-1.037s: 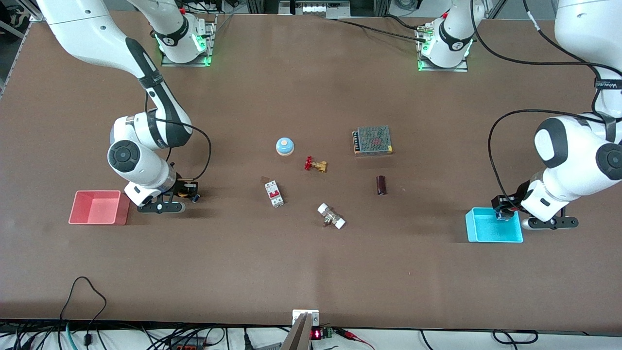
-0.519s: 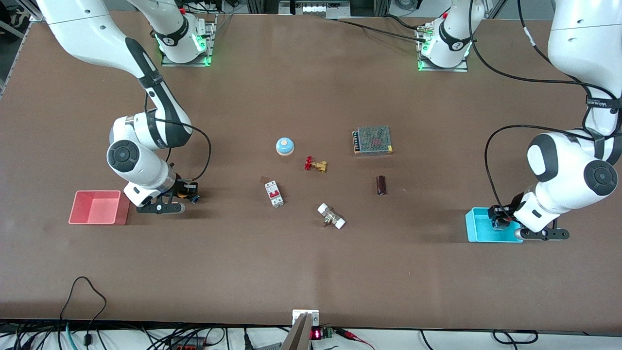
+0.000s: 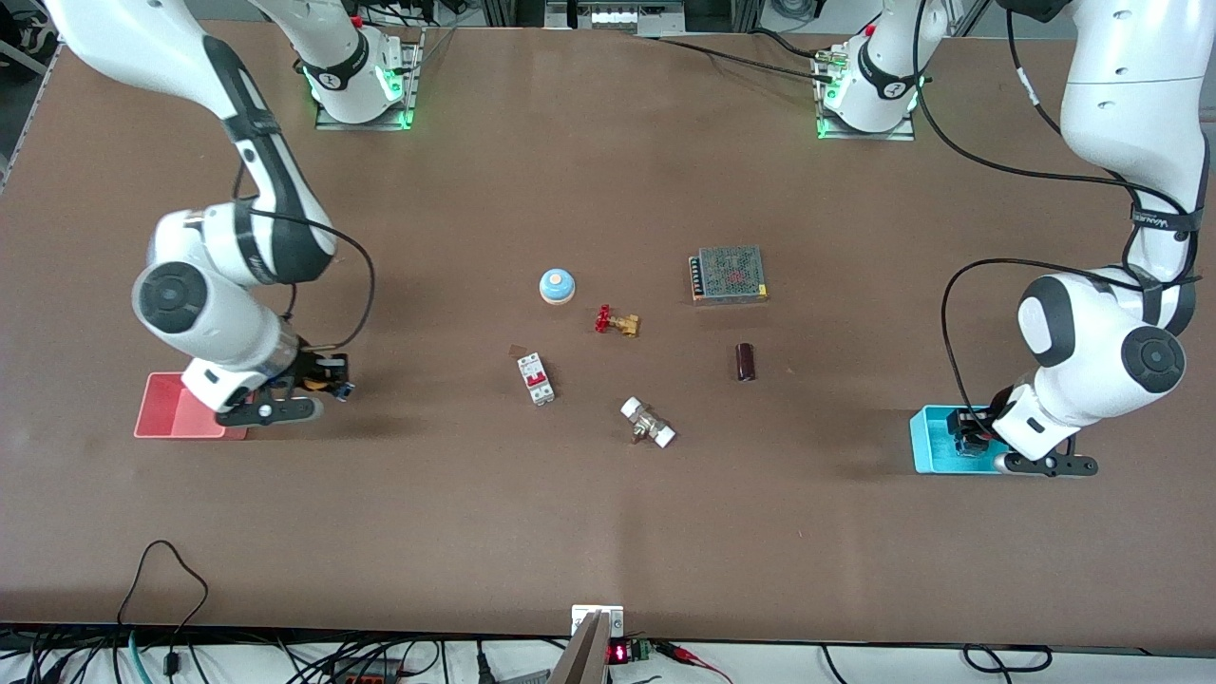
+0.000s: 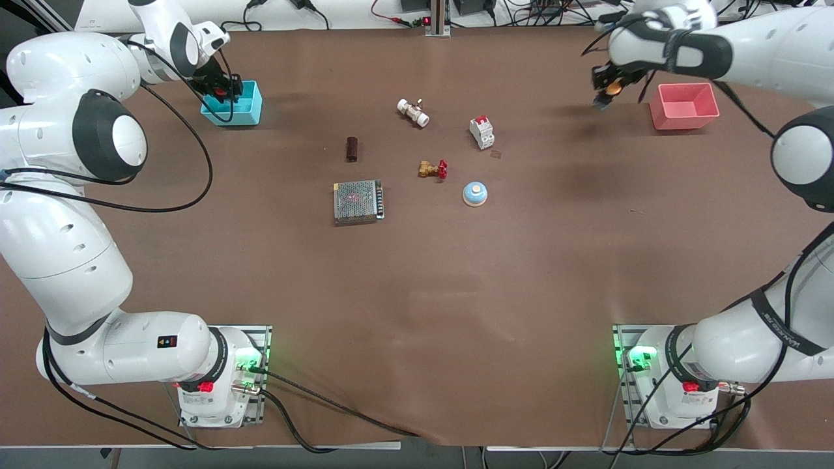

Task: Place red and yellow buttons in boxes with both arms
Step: 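Lower the red button into the cyan box while the right gripper carries yellow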

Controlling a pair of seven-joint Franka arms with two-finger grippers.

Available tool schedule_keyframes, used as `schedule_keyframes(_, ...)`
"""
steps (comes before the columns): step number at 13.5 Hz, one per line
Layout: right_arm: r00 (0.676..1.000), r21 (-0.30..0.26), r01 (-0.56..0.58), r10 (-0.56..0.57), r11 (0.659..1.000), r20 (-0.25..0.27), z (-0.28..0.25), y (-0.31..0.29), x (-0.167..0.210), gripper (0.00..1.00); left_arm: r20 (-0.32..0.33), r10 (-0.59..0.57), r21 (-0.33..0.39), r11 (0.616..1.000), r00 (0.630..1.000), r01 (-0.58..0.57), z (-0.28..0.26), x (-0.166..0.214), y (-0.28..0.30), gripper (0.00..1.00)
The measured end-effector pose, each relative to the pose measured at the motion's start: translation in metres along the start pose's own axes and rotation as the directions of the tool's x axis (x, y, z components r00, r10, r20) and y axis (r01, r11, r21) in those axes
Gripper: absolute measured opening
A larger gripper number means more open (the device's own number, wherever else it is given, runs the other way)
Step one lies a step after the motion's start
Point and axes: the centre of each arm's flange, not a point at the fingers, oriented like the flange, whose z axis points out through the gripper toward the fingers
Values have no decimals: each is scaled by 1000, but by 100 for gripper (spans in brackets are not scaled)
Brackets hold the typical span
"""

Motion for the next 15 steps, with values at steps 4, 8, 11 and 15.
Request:
schedule_keyframes(4,994,-31,108,-108,994,-1,-42,75,-15,42,25,-2,-2,1000,1000,2,18,-4,-1,42)
schedule_keyframes(8,984,-61,178,-176,982,28,-36,139,-28,42,23,-4,-2,1000,1000,4,17,-3,-2,49)
schedule_keyframes(11,974,-81,226,-224,971,36,-19,169,-30,42,20,-6,-1,1000,1000,6,17,-3,-3,75)
schedule_keyframes(15,961,-121,269,-274,955,-29,14,204,-22,42,10,-6,0,1000,1000,6,15,-2,-3,85)
